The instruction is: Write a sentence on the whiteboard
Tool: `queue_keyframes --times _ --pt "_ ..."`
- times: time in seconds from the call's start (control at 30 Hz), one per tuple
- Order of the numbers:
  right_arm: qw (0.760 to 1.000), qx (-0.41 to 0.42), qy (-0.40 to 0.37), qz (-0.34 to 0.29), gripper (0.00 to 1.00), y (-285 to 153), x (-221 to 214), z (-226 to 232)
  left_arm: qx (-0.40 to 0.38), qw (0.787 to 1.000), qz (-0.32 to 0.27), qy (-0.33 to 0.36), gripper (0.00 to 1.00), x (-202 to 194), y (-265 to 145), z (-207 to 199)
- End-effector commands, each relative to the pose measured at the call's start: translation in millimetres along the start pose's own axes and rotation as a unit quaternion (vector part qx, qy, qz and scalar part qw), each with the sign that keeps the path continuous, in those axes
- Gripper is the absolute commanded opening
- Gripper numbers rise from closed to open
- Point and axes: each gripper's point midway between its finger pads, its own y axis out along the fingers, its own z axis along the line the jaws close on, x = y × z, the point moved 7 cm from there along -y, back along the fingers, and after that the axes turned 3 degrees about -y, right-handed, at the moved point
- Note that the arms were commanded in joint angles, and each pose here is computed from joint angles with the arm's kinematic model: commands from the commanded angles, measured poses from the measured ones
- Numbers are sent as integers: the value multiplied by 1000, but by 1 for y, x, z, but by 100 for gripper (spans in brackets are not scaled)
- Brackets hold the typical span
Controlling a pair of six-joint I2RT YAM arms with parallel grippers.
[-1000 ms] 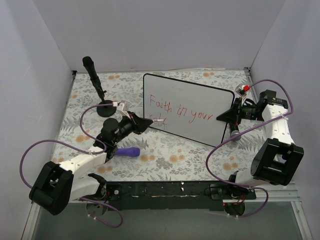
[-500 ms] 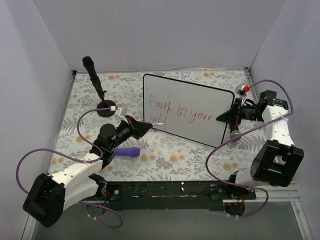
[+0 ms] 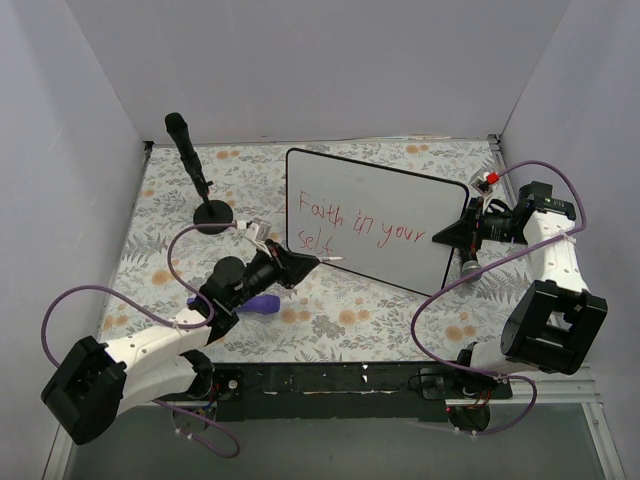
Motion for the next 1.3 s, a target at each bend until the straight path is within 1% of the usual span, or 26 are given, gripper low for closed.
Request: queue_keyframes --times 0.0,0.23,0.5,0.53,0.7,1.0,1.27 --pt "999 -9 -26 18 1 -1 0 4 6 1000 -25 -1 0 1 4 -3" --pt "999 -8 -27 17 1 0 0 4 32 999 -36 -13 0 -2 13 0" --pt "1000 -7 -24 17 1 0 0 3 37 999 -39 -10 0 0 28 -1" --pt "1000 -7 -24 16 1 0 0 2 49 998 -49 -10 0 2 30 2" --pt "1000 -7 -25 16 1 0 0 3 59 997 -53 0 0 5 41 5" --pt "1000 -7 -23 16 1 0 0 3 110 993 -41 12 0 -5 49 25" --pt "1000 -7 -23 16 1 0 0 2 125 992 -28 14 0 -13 50 33"
